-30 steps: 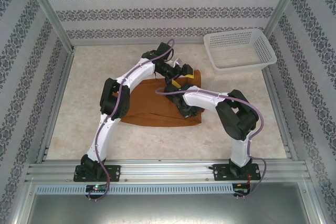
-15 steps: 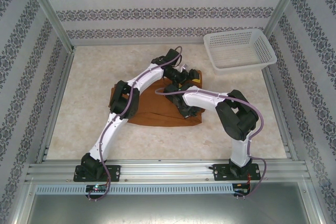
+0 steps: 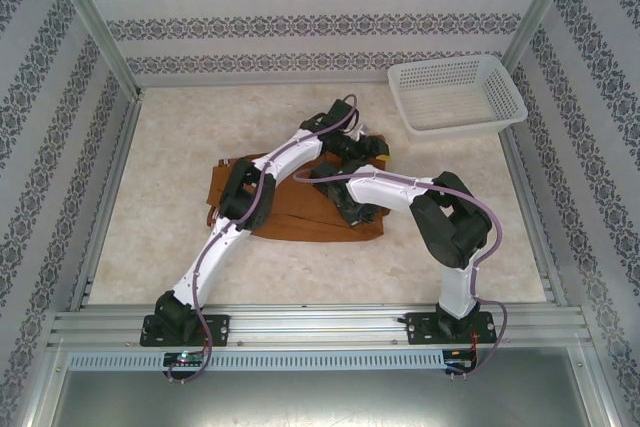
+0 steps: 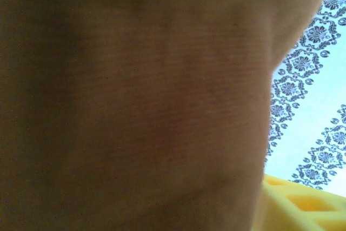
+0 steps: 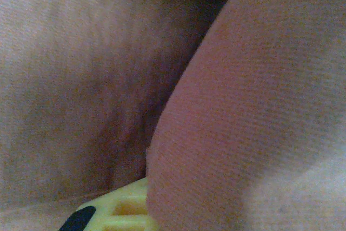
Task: Roll up the long pants
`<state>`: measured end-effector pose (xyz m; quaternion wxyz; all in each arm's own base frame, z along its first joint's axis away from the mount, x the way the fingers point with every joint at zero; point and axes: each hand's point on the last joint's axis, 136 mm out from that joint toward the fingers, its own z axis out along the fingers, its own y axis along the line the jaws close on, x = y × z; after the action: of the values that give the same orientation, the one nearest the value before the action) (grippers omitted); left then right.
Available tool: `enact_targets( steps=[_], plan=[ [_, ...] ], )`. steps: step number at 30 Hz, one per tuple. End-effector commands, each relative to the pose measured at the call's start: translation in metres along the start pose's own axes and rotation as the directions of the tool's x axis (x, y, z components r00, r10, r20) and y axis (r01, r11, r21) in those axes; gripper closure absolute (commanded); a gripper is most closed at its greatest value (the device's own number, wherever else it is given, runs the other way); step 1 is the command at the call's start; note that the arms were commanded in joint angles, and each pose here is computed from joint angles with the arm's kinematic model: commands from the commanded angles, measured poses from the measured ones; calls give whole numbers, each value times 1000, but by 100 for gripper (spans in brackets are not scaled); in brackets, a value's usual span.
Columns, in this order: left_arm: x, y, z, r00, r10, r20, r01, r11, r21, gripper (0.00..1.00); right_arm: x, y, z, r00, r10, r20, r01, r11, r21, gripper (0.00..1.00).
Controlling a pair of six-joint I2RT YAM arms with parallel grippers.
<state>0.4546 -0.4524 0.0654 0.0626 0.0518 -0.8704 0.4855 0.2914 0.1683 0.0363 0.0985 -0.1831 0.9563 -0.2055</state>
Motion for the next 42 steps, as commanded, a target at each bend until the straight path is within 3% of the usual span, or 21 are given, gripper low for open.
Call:
enact_targets(
  steps=[1,2,3,6,8,10,11,13,17,20,25,33,39,42],
  plan=[
    [8,0,23,1000,-6,-24,6,1000,19,47,-2,1,-6,1000,-1,23,1,1000,5,100],
    [9,0,22,1000,-5,-25,6,1000,17,69,-2,0,-6,1000,-1,23,1,1000,9,100],
    [9,2,21,1000,-8,-26,8,1000,8,99,-1,-1,-7,1000,4,26,-4,1000,10,100],
    [8,2,13,1000,0,-19,0,1000,-4,100,2,-8,-7,999,22,30,-23,999,29,99],
    [5,3,6,1000,3,-8,-3,1000,-17,100,2,-15,-11,998,44,35,-45,998,34,84],
    [1,2,-4,1000,6,7,-6,1000,-27,100,5,-25,-17,996,86,28,-86,996,16,40],
    [-1,2,-9,1000,5,14,-4,1000,-30,100,7,-30,-21,993,113,25,-113,994,0,26],
    [-6,2,-19,1000,6,30,-4,999,-37,100,7,-41,-36,983,176,42,-173,983,-66,14],
    [-11,4,-33,998,5,58,-2,999,-51,100,-2,-67,-73,940,324,108,-290,925,-245,10],
    [-11,4,-37,998,4,64,-1,999,-51,100,-11,-89,-91,882,459,110,-386,836,-391,10],
    [-9,8,-38,997,-10,74,13,999,-47,100,-36,-80,-83,763,638,-105,-522,513,-681,10],
    [-3,7,-44,996,-9,88,13,999,-46,100,-54,-19,-25,677,629,-381,-638,243,-731,10],
    [-2,6,-48,996,-6,93,11,999,-47,100,-51,-6,5,646,602,-469,-684,183,-706,10],
    [-3,5,-50,995,-6,100,11,999,-45,100,-44,7,14,622,578,-529,-703,114,-702,11]
  ],
)
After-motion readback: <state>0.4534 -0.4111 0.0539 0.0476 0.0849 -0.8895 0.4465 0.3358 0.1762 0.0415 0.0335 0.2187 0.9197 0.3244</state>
